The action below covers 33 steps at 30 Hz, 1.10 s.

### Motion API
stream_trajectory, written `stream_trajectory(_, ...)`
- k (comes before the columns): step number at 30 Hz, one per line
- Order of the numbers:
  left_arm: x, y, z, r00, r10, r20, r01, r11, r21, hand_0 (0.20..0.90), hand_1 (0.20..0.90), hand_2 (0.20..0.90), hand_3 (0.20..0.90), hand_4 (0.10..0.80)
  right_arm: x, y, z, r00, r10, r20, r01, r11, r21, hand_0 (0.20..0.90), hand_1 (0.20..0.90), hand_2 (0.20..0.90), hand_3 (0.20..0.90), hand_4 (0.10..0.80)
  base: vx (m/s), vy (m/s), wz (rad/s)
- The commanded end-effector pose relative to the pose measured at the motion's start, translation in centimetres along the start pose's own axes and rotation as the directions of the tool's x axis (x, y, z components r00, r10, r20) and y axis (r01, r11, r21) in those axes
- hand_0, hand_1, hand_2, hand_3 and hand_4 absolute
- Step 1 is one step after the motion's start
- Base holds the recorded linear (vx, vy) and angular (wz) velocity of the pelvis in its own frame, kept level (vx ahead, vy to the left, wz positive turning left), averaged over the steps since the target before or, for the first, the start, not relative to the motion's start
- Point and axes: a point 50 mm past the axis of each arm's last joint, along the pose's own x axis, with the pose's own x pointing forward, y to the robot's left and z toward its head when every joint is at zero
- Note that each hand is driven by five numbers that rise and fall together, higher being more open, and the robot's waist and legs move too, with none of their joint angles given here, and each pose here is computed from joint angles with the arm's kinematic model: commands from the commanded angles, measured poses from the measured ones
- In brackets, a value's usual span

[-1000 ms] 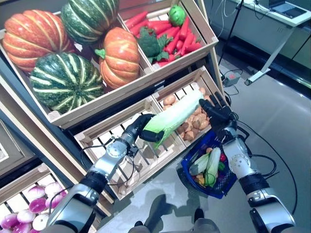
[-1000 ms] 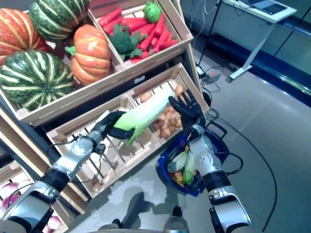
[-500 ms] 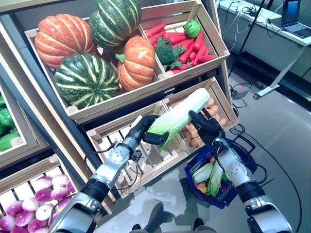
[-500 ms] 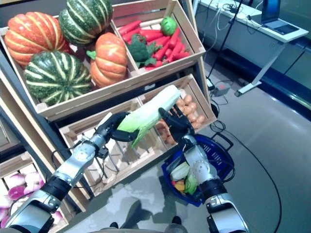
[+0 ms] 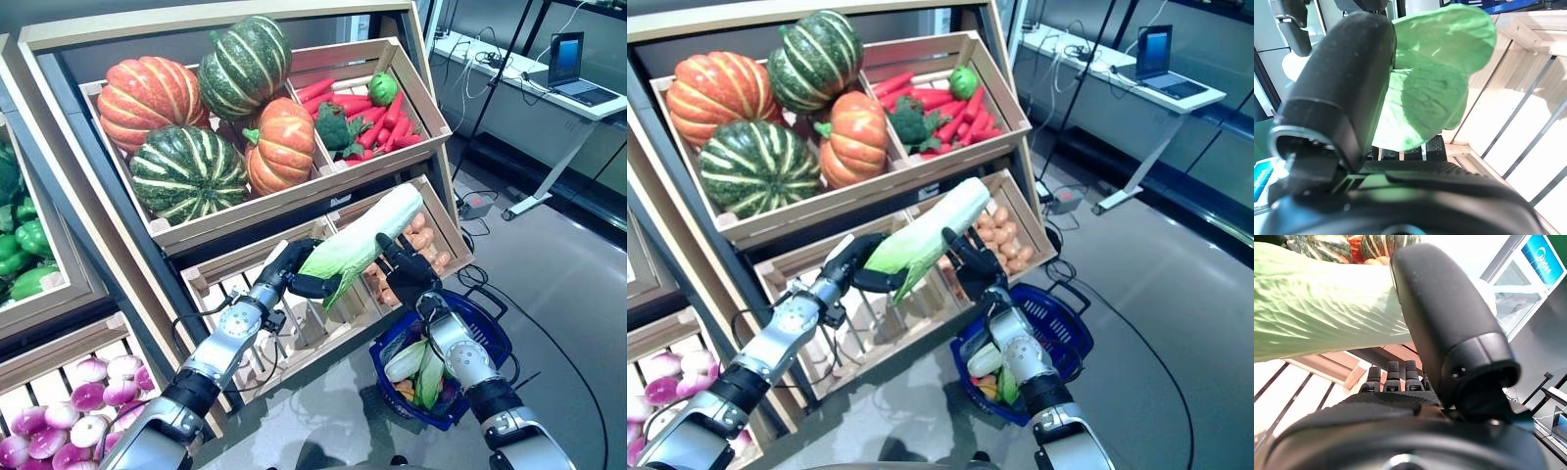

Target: Put vegetables into the basket

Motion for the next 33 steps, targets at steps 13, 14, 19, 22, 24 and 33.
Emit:
stream_trajectory(13,0.2,-5.6,2.7,0.907,-0.388,0.161,0.379,0.922,0.083,0.300,0.300,0.300,0.300,0.400,2.7,9.8,8.0,0.872,0.399,0.283,-0.417,0.909,0.006,0.900,0.900,0.900,0.900,0.800,0.001,0.000,0.00)
stream_trajectory(14,0.1,-5.9,2.5,0.903,-0.400,0.154,0.392,0.916,0.080,0.300,0.300,0.300,0.300,0.400,2.8,10.0,8.3,0.867,0.405,0.291,-0.424,0.906,0.003,0.900,0.900,0.900,0.900,0.800,0.000,0.000,0.00)
stream_trajectory(19,-0.5,-6.7,1.5,0.885,-0.450,0.120,0.444,0.893,0.074,0.300,0.300,0.300,0.300,0.400,3.0,10.6,8.9,0.851,0.438,0.290,-0.463,0.886,0.019,0.900,0.900,0.900,0.900,0.800,0.000,0.000,0.00)
stream_trajectory(22,-0.7,-7.1,1.2,0.875,-0.472,0.114,0.466,0.882,0.072,0.300,0.300,0.300,0.300,0.400,3.2,10.9,8.9,0.851,0.444,0.280,-0.476,0.878,0.054,0.900,0.900,0.900,0.900,0.800,0.000,0.000,0.00)
stream_trajectory(24,-0.8,-7.2,1.2,0.871,-0.477,0.118,0.473,0.879,0.067,0.300,0.300,0.300,0.300,0.400,3.3,10.8,8.7,0.851,0.450,0.271,-0.494,0.861,0.121,0.766,0.766,0.766,0.766,0.711,0.000,0.000,0.00)
stream_trajectory(33,-0.5,-7.4,2.1,0.870,-0.469,0.155,0.462,0.883,0.080,0.300,0.300,0.300,0.300,0.400,3.5,10.0,7.5,0.859,0.445,0.253,-0.499,0.838,0.220,0.300,0.300,0.300,0.300,0.400,0.000,-0.001,0.00)
